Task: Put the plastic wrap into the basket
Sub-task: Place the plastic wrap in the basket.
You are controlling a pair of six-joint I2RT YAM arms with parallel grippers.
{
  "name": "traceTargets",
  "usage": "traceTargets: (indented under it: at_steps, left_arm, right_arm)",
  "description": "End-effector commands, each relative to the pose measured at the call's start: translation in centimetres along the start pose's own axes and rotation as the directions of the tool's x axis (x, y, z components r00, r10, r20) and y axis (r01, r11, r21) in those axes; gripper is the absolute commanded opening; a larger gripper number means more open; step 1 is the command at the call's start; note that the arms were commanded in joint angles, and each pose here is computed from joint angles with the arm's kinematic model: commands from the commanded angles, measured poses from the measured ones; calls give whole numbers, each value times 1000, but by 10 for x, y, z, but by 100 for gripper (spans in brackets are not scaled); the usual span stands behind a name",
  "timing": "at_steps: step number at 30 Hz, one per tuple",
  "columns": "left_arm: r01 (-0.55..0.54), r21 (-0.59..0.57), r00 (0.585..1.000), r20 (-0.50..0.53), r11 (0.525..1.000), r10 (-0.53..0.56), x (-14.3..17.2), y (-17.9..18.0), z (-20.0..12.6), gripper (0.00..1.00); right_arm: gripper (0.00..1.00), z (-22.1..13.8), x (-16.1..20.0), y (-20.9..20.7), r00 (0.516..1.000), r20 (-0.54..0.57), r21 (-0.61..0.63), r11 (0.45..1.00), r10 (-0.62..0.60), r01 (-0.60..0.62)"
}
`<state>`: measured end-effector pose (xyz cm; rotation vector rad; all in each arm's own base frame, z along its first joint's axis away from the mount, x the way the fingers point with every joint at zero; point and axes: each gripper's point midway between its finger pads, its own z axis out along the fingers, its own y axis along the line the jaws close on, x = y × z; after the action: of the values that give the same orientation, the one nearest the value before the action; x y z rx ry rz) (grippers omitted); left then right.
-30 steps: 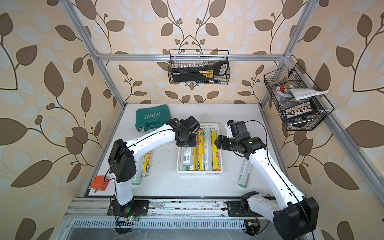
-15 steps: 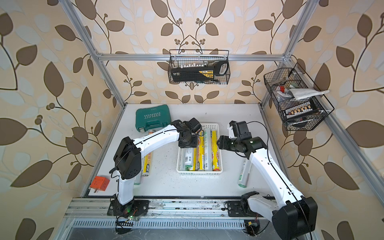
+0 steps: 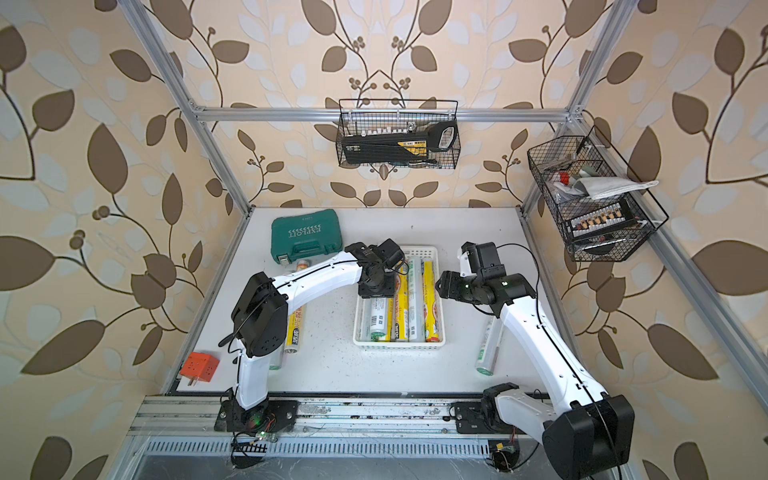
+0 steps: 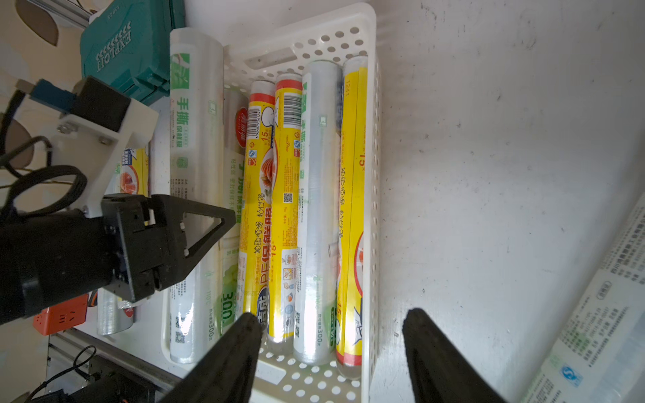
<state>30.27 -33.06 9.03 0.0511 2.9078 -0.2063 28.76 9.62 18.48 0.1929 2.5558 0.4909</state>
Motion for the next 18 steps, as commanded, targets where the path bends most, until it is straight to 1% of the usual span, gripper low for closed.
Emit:
traceTargets:
  at_steps: [1,8,15,18]
  left_arm:
    - [3,-11,1000,0,1000,-3,1,1,7,40]
    - [7,-30,1000,-13,1000,-8,7,8,15,41]
    - [10,-29,1000,-21,1000,-11,11,8,14,42]
    - [8,-35,1000,-20,999,-9,12,9,10,48]
  right_arm:
    - [68,5,8,-5,999,-33,5,1000,10,-9]
    - [68,6,8,-6,999,-40,2,1000,18,-18]
    - [68,6,7,-5,999,-39,-2,1000,22,-22]
    - [68,6,7,-4,999,-41,-4,1000,25,-25]
